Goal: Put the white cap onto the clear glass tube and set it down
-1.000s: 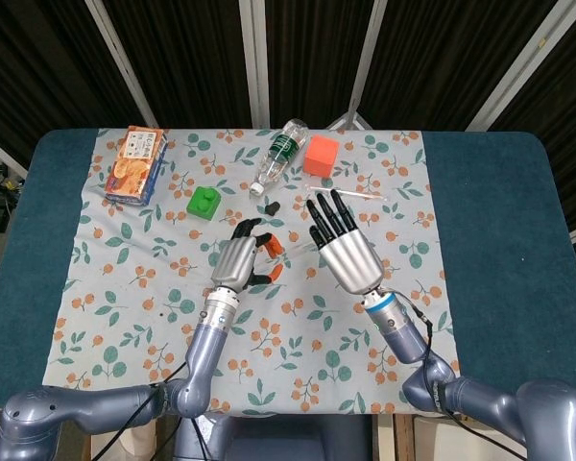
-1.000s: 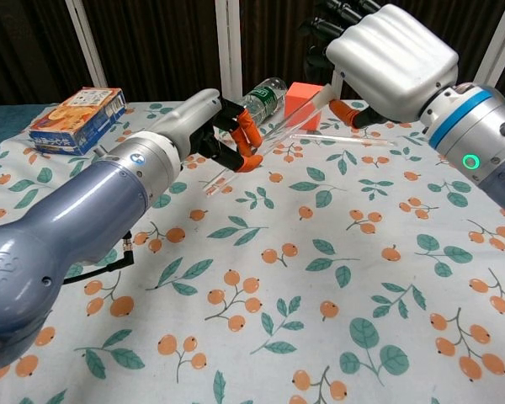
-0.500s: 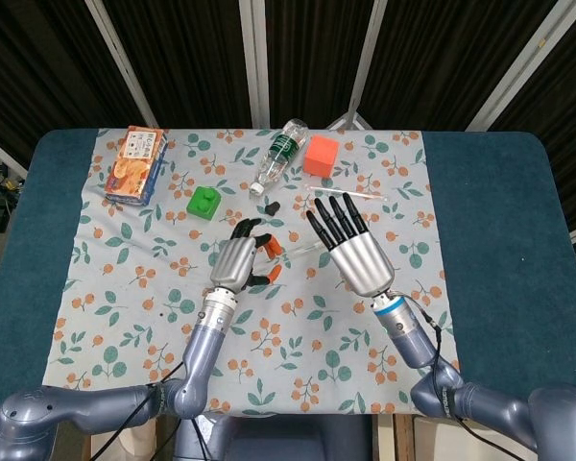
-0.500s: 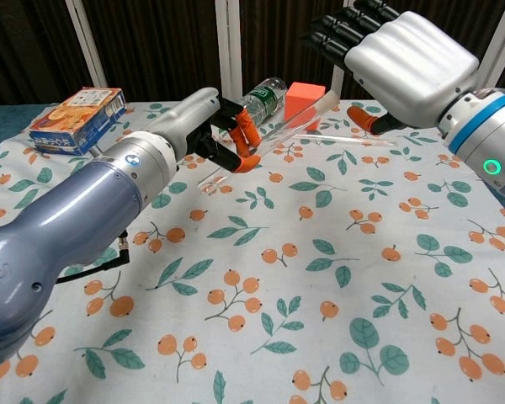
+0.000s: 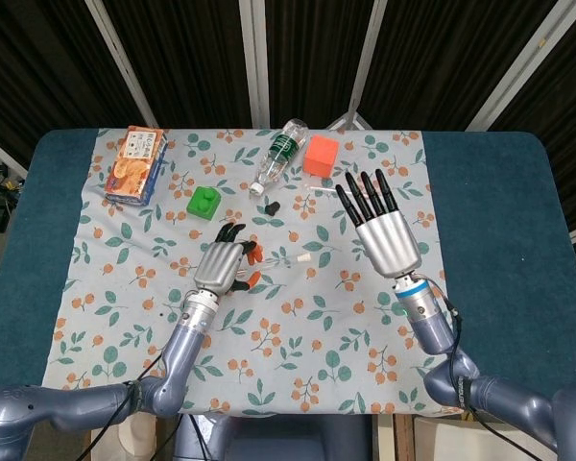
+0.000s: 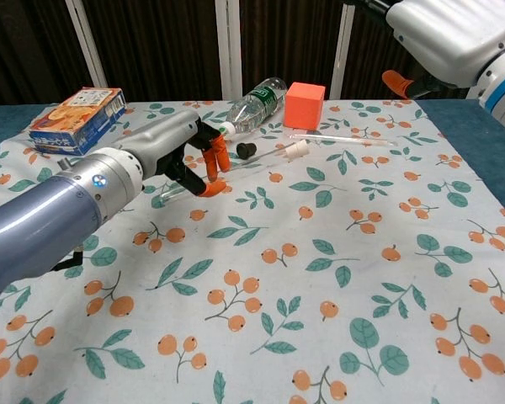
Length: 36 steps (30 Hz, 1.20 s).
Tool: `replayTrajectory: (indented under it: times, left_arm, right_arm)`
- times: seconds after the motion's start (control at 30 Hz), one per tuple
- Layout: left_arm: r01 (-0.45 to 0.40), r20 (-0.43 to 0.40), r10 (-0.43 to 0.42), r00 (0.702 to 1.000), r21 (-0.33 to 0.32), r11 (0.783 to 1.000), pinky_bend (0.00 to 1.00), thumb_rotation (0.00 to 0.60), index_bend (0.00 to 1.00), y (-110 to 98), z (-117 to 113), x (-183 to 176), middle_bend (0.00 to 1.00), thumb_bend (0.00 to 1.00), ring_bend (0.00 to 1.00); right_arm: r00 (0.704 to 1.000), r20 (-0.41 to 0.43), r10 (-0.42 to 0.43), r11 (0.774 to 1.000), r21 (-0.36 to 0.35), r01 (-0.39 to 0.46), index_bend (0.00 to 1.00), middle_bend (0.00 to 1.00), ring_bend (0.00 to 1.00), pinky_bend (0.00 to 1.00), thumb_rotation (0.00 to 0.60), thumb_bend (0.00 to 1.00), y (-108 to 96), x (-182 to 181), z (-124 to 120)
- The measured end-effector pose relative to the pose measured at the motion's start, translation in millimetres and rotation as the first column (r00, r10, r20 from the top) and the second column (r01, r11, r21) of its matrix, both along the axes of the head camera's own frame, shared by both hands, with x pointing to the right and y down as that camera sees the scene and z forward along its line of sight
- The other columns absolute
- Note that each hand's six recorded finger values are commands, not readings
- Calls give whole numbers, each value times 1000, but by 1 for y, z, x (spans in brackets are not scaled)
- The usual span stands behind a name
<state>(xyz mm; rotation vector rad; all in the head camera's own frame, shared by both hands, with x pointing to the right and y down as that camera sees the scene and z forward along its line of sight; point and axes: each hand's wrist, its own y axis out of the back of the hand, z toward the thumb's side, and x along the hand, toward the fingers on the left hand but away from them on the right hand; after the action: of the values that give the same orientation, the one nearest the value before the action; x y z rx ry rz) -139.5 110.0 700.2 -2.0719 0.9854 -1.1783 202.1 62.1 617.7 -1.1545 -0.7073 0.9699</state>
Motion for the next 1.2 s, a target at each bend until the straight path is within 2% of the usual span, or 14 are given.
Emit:
replayTrajectory:
  times: [0.33, 0.5, 0.7, 0.8, 1.0, 1.13, 1.2]
  left_arm:
    - [-73, 153, 78, 985, -38, 997, 0, 600, 555, 11, 25, -18, 553, 671, 99]
    - [-86, 175, 92, 980, -41, 995, 0, 600, 506, 10, 26, -20, 480, 574, 98]
    - [-92, 190, 101, 977, -51, 994, 0, 600, 403, 8, 23, -21, 397, 433, 89]
    - [-96, 200, 106, 974, -59, 994, 0, 600, 343, 8, 22, -23, 364, 402, 88]
    - [-77, 188, 87, 978, -61, 995, 0, 600, 328, 8, 12, -26, 314, 368, 79]
    - [-54, 177, 59, 983, -31, 998, 0, 600, 290, 2, -2, -34, 272, 329, 70]
    - [-38, 172, 37, 984, 2, 999, 0, 600, 237, -3, -12, -44, 233, 264, 56]
  right_arm:
    - [999, 20, 25, 1000, -13, -25, 13, 14, 0, 0, 600, 456, 1, 8, -6]
    - [999, 25, 35, 999, -18, -34, 13, 13, 0, 0, 600, 455, -1, 9, -7]
    - [999, 28, 47, 998, -31, -46, 13, 13, 0, 0, 600, 456, 1, 11, -7]
    - [998, 30, 52, 998, -37, -51, 13, 13, 0, 0, 600, 455, 2, 12, -7]
    - [997, 47, 65, 996, -57, -62, 13, 13, 0, 0, 600, 456, 11, 16, -10]
    - [995, 67, 77, 994, -80, -71, 13, 13, 0, 0, 600, 456, 19, 22, -15]
    - [992, 86, 89, 992, -99, -80, 13, 13, 0, 0, 600, 456, 23, 27, -18]
